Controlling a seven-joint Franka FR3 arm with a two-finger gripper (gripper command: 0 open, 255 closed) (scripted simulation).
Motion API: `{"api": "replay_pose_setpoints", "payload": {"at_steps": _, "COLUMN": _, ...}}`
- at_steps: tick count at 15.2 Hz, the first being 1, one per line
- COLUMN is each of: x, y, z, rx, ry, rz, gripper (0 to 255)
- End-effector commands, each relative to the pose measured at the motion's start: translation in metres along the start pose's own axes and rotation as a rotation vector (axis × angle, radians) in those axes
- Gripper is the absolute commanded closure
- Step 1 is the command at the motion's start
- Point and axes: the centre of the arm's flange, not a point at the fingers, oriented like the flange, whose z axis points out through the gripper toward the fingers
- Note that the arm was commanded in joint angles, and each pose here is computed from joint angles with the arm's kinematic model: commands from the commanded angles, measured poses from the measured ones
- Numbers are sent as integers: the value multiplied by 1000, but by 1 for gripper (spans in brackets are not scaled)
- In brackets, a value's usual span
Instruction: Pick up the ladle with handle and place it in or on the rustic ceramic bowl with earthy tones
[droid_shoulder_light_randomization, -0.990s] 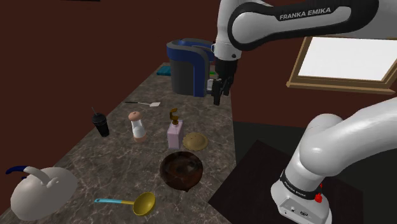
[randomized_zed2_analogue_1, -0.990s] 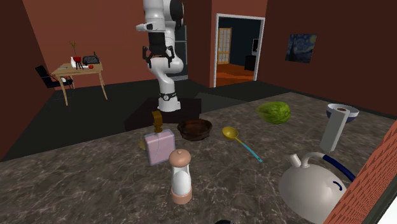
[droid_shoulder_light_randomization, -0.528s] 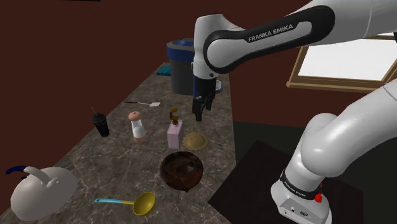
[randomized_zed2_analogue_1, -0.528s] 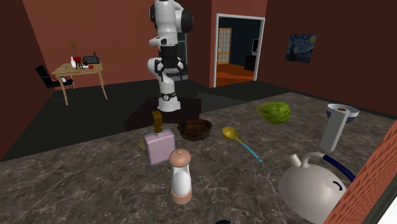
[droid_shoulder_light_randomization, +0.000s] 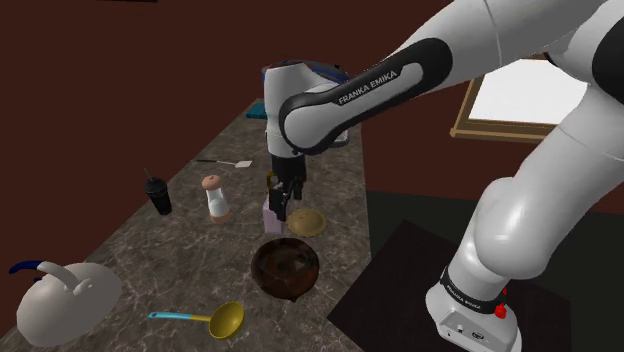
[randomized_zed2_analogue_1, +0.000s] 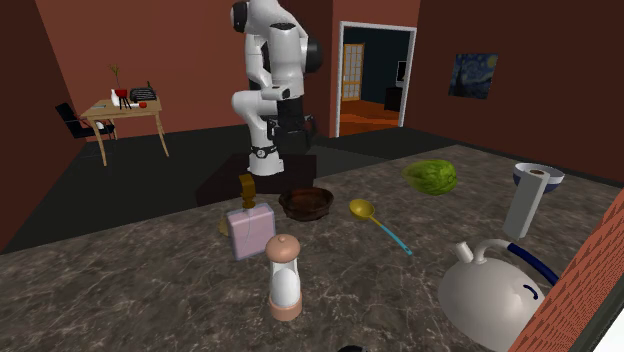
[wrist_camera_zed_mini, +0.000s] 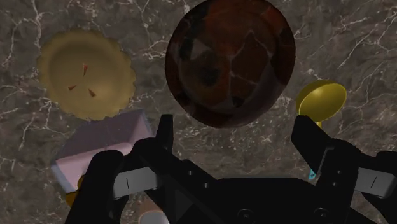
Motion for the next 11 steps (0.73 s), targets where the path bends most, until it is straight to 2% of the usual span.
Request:
{"api": "replay_pose_setpoints", "payload": {"at_steps": 1, "x": 16, "y": -15, "z": 16, "rx": 8, "ry": -6, "rz": -20, "gripper": 0}}
{"api": "replay_pose_setpoints", "payload": {"at_steps": 11, "x": 83, "y": -93, "z": 98, "rx": 41, "ry": -38, "rz": -117, "gripper": 0}}
